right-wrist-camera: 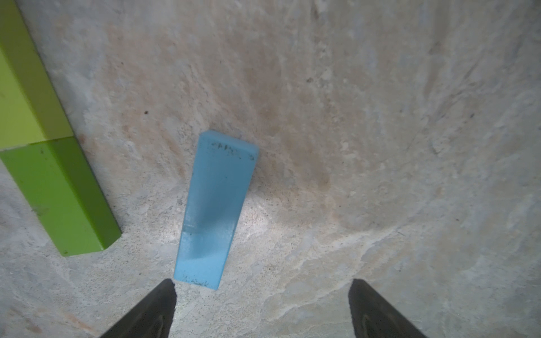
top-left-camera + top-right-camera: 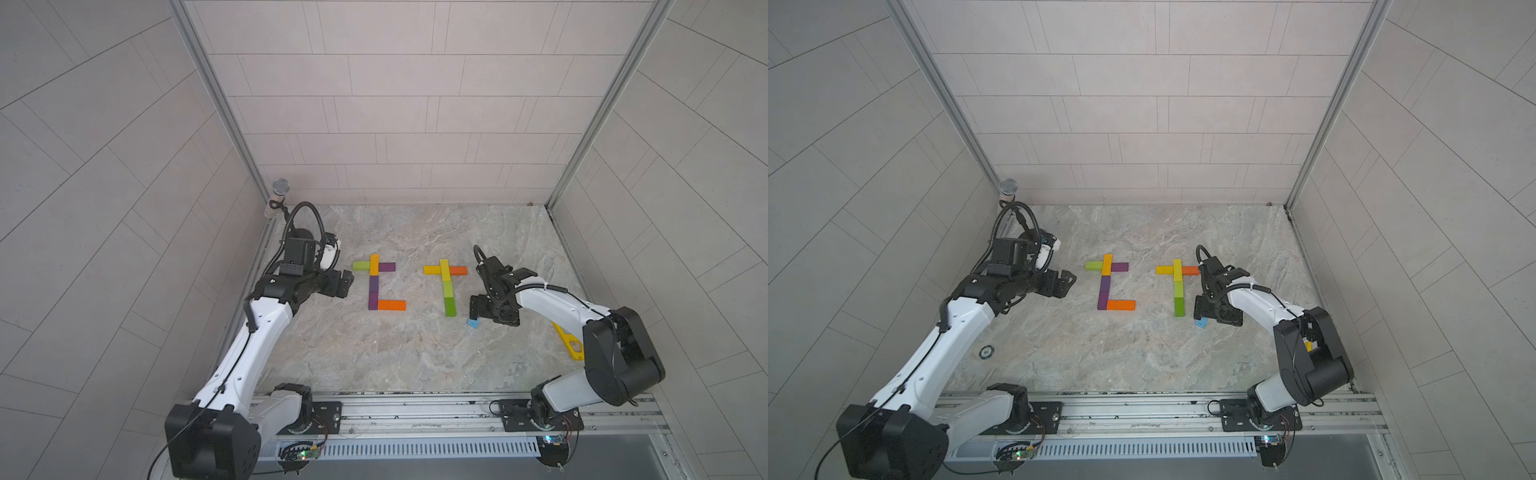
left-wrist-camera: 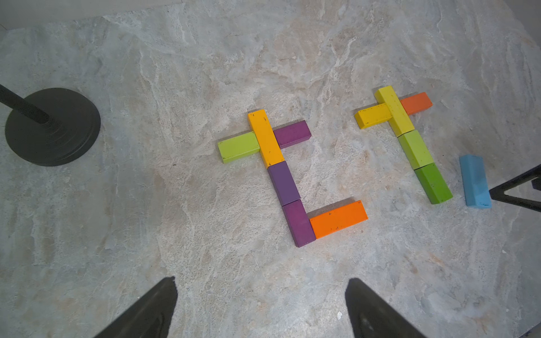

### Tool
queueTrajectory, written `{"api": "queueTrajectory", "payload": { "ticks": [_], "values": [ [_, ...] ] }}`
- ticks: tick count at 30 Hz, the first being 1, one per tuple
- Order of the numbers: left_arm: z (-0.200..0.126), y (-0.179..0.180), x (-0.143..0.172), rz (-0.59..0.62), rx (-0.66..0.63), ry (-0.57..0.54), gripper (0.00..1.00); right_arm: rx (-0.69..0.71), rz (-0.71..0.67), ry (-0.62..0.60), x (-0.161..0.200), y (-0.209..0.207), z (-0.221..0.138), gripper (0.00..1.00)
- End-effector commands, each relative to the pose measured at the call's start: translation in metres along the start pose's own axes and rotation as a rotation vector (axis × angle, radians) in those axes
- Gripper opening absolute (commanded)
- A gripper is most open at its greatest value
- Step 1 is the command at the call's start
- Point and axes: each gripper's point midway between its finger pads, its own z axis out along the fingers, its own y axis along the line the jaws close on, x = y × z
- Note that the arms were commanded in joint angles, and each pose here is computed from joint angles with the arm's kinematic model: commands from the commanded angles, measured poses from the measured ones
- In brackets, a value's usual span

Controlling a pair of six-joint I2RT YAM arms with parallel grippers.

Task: Assemble the letter t with building blocks
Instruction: Pick up the building block from the center of the board.

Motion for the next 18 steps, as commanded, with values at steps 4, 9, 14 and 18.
{"api": "queueTrajectory", "payload": {
  "ticks": [4, 9, 14, 18],
  "values": [
    [0.003, 0.001, 0.01, -0.002, -0.002, -0.01, 0.95, 0.018, -0.017, -0.041, -0.014, 0.003, -0.005, 0.94],
    [0.008, 0.0, 0.006, -0.017, 0.01, -0.03, 0.95, 0.034, -0.005, -0.021, -0.009, 0.003, 0.001, 0.91],
    [0.015, -0.003, 0.008, -0.043, 0.039, -0.011, 0.95, 0.01, 0.0, -0.032, -0.013, 0.01, 0.005, 0.87],
    [0.018, -0.004, 0.006, -0.051, 0.05, -0.007, 0.95, 0.015, -0.002, -0.015, -0.017, 0.014, 0.01, 0.82]
  ]
}}
